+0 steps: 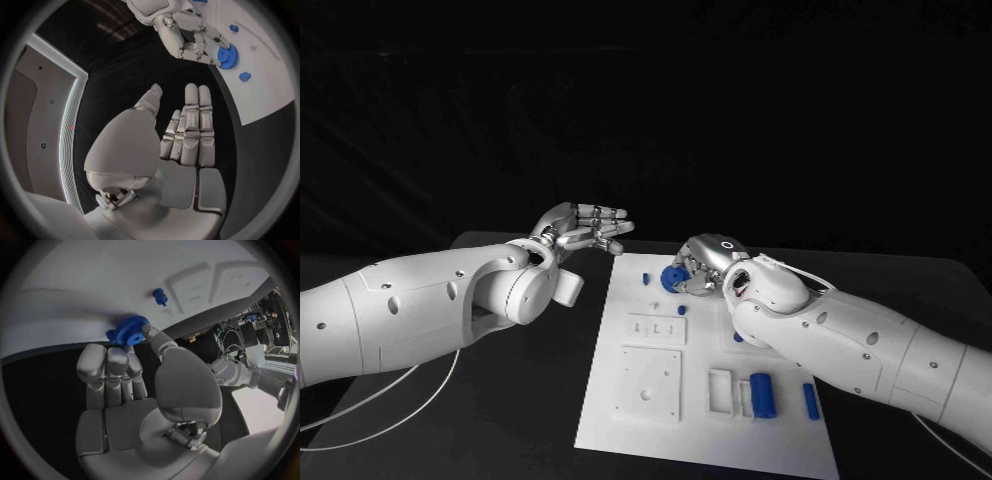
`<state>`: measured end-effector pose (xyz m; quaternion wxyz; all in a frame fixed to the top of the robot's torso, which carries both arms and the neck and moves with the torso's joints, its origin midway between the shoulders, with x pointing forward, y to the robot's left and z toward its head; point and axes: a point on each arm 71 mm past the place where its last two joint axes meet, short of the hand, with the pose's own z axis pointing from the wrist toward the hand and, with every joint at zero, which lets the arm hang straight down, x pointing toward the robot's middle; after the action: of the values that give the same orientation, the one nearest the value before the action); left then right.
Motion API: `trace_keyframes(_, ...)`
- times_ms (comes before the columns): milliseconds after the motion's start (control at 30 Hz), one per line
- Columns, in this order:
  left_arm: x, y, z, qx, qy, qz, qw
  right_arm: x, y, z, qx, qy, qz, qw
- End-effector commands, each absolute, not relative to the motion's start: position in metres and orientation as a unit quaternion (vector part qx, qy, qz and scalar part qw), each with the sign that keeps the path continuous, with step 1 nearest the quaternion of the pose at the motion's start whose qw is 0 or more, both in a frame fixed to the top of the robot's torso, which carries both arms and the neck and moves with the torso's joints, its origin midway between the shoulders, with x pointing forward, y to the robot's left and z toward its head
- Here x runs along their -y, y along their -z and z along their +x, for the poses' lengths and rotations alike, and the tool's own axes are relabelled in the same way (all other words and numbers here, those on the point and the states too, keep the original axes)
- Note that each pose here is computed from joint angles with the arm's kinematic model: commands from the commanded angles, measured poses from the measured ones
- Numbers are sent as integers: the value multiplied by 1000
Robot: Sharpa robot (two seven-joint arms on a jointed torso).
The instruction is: Assemble the parts on the task board
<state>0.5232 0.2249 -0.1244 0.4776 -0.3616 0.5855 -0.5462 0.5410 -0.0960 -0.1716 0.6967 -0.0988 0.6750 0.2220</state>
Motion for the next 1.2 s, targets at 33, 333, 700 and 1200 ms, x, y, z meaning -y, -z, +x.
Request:
trace_keyframes(33, -222, 124, 523, -585, 554, -357, 472, 94, 175, 540, -679, -219, -109, 692)
trace_keyframes(333, -222, 124, 523, -586, 554, -356, 472, 93, 180, 542, -683, -216, -108, 690)
trace_keyframes(700, -221, 124, 523, -587, 554, -355, 472, 93, 182, 544, -687, -213, -107, 686)
trace_keyframes(1200, -223, 124, 522, -587, 552, -356, 474, 98, 184, 546, -697, -211, -96, 678)
